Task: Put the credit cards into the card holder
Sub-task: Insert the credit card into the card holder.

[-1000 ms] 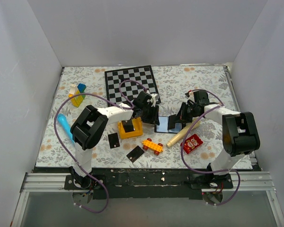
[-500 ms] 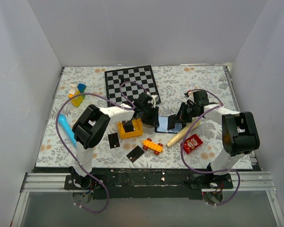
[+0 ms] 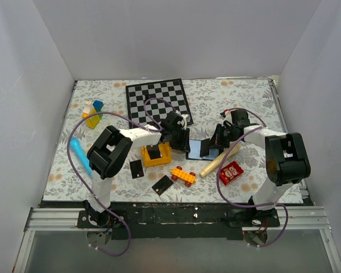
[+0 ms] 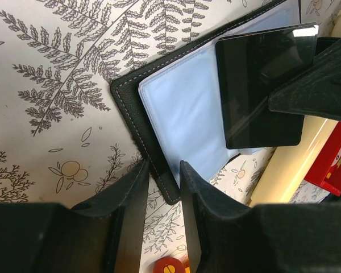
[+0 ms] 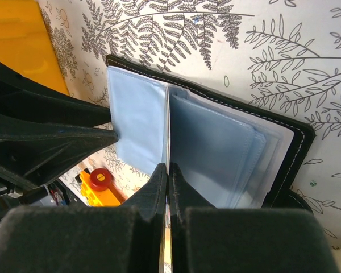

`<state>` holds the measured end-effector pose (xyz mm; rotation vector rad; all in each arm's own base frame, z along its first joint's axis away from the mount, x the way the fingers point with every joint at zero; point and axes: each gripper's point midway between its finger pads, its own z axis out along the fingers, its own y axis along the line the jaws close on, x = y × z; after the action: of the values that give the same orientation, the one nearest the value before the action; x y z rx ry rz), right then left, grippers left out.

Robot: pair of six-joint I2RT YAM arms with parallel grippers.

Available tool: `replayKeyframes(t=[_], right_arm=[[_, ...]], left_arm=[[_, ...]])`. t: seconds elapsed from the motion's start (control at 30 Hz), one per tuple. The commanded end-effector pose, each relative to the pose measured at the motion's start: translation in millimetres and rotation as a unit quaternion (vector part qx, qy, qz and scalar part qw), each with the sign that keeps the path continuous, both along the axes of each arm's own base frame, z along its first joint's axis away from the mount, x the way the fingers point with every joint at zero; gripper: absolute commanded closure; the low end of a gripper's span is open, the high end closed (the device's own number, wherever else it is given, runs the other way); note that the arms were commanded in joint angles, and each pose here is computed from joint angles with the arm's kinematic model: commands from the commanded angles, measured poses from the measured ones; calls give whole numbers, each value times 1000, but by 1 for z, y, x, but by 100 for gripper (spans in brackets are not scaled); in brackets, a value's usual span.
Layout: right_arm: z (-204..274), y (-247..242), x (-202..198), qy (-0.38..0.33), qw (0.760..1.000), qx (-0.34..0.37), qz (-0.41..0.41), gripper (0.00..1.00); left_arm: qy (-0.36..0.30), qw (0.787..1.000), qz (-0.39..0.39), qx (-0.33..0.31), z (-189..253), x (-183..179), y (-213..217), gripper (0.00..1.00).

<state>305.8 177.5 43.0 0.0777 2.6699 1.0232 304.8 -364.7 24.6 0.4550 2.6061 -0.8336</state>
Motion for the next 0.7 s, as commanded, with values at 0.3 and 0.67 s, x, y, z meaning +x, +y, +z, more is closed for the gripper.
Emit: replayKeyframes(t=[0.3, 0.67], right_arm=[[-2, 7, 9, -8, 1000, 6, 11, 99], [-14, 10, 2, 26, 1000, -5, 8, 99]], left_arm=[[8, 1000, -7, 17, -9, -3, -1, 73], [9, 1000, -7, 17, -9, -3, 0, 74]])
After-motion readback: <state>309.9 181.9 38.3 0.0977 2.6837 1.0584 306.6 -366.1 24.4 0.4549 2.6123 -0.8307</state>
